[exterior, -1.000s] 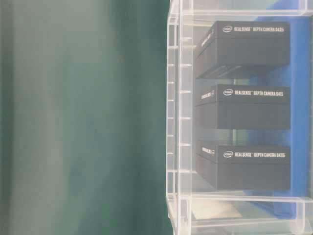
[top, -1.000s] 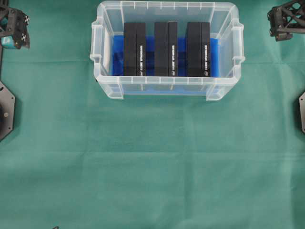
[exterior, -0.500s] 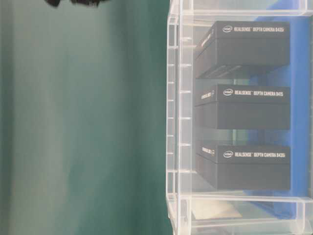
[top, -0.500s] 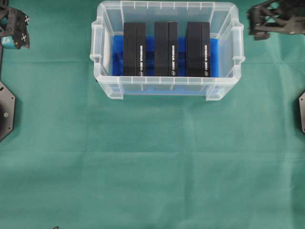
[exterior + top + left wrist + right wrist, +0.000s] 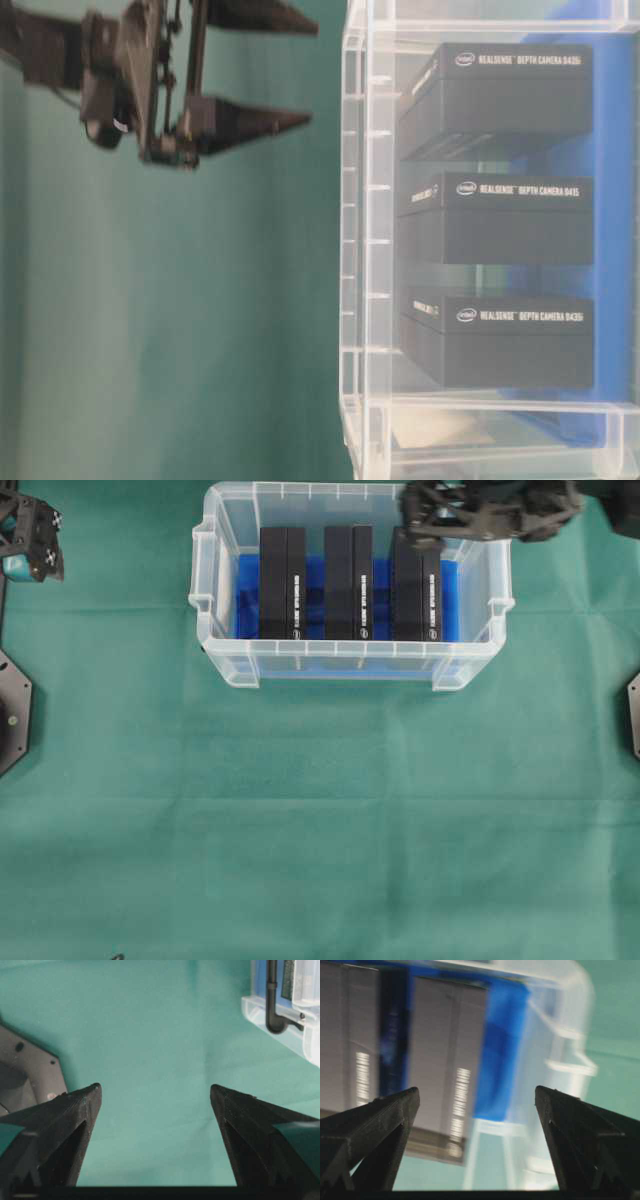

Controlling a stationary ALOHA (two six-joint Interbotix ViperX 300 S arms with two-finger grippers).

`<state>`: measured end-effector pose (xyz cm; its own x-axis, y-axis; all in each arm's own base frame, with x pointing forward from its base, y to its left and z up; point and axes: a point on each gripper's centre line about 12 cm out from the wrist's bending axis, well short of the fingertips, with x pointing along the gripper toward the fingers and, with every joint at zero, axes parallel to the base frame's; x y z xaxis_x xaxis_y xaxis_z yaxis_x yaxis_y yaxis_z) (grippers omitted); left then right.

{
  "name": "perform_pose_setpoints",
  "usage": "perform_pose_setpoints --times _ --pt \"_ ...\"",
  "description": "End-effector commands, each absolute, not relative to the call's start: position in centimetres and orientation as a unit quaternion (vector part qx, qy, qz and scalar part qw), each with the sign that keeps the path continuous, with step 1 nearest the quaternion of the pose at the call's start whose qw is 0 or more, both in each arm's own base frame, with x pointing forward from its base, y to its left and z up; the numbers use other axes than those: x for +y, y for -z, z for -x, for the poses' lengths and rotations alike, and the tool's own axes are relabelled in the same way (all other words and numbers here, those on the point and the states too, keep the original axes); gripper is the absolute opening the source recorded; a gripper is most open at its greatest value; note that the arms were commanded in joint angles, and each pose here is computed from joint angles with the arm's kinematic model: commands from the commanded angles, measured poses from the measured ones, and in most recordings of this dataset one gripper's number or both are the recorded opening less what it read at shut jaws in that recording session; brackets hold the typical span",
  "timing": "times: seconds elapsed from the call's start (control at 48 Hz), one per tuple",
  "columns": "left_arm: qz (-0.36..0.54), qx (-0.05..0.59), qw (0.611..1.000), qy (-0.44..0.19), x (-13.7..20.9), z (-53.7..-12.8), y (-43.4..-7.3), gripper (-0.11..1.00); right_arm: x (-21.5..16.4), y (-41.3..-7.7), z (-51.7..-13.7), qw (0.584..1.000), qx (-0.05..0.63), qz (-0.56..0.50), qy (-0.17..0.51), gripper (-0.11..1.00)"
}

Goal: Take out the box from the case.
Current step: 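Move the open right gripper over the middle black box in the case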

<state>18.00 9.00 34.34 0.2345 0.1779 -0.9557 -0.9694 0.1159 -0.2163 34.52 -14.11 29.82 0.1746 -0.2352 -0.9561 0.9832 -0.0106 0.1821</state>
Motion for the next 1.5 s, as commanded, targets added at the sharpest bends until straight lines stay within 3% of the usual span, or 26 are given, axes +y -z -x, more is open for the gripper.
perform_pose_setpoints --times 0.0,0.563,1.48 --pt "0.481 0.406 0.627 -0.459 9.0 -18.0 -34.7 0.9 -14.1 -31.2 -36.2 0.605 0.366 -0.495 0.504 0.94" --pt "0.481 0.402 0.631 -0.458 8.9 -17.5 -34.9 0.9 -12.7 -30.8 -44.1 0.619 0.362 -0.509 0.475 0.94" --pt "0.484 0.396 0.633 -0.456 8.5 -16.8 -34.8 0.9 -12.6 -30.7 -43.8 0.607 0.372 -0.505 0.488 0.94"
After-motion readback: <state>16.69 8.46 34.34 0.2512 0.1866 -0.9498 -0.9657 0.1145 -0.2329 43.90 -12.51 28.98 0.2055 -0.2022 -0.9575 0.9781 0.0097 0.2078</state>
